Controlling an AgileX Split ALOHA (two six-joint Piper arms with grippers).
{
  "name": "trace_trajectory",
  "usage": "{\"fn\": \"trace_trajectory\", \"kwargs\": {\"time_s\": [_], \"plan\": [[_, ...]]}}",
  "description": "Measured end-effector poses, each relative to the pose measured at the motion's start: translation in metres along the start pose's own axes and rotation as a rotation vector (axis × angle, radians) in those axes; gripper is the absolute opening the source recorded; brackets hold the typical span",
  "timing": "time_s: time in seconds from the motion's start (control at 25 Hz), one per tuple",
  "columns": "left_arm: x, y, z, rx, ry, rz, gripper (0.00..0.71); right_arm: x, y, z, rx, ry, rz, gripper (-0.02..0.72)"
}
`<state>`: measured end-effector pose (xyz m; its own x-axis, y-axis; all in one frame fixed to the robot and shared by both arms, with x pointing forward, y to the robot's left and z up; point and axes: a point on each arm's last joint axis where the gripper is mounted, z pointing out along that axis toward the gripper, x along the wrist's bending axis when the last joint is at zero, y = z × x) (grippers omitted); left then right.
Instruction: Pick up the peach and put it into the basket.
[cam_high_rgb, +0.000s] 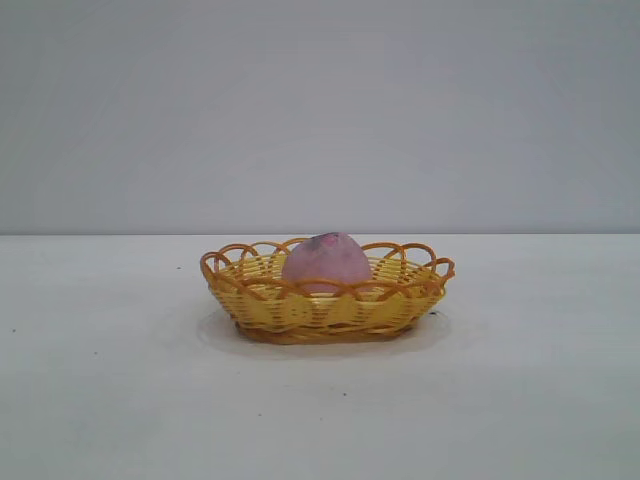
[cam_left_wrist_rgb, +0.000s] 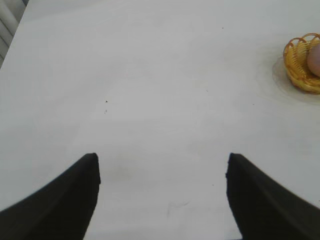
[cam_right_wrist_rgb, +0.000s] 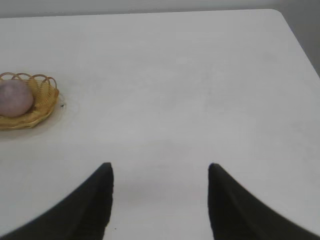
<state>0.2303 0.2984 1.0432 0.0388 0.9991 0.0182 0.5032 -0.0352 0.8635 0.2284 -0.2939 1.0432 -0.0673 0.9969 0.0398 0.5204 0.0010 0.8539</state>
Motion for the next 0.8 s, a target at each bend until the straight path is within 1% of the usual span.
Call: {"fn": "trace_trajectory", "kwargs": {"time_s": [0.8], "plan": [[0.0000, 0.0000, 0.0000, 0.000, 0.000, 0.000, 0.470, -0.0001, -0.0001, 0.0001, 0.001, 0.010, -0.010, 0.361]]}}
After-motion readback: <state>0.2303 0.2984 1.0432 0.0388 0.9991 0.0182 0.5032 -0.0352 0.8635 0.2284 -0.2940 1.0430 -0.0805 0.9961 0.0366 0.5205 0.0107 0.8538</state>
